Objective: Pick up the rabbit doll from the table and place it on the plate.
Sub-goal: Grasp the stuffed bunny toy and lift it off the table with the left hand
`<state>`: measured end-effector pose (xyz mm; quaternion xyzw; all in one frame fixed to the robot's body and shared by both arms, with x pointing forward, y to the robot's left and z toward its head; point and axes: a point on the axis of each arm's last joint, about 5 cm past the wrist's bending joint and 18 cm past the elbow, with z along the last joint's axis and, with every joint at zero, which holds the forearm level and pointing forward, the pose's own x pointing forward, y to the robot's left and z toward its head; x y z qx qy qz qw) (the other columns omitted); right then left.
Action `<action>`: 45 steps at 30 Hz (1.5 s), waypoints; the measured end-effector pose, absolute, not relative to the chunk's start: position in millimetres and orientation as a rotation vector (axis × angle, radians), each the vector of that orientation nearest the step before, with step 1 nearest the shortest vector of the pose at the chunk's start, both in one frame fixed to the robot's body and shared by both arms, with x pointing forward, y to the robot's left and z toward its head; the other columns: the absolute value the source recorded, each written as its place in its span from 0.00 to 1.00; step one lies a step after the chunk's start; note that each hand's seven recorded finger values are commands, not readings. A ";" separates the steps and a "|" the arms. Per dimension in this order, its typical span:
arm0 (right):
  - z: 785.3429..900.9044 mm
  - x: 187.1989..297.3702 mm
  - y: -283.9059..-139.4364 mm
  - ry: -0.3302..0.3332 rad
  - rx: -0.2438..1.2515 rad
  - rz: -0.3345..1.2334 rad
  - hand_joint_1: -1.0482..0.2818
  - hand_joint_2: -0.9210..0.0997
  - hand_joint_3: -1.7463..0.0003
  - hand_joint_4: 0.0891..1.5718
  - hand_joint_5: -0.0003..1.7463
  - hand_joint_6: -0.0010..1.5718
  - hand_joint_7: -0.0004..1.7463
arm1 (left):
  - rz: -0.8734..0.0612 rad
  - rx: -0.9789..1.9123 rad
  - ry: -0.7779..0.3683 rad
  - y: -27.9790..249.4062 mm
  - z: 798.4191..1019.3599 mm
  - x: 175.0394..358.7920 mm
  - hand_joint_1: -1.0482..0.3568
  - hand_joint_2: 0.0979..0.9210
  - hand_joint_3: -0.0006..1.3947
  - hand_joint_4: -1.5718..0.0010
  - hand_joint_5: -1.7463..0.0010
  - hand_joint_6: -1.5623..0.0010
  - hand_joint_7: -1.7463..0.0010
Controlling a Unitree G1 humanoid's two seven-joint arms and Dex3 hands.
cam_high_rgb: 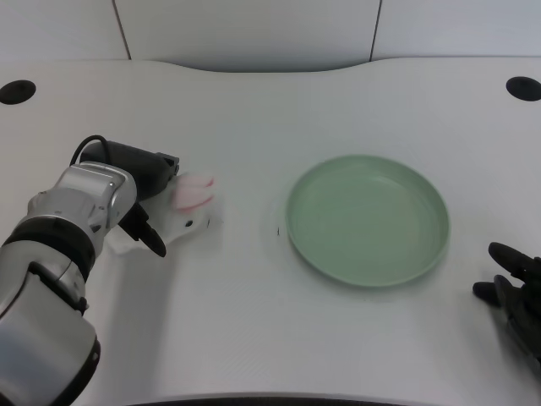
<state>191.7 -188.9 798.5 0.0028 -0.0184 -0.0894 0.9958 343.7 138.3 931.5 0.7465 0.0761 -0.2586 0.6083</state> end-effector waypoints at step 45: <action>796.1 179.5 -200.5 -0.073 0.012 -0.191 0.51 0.00 0.86 0.55 0.26 0.58 0.01 | -0.485 1.705 0.105 140.9 913.1 334.8 0.33 0.82 0.00 0.64 0.24 0.69 0.40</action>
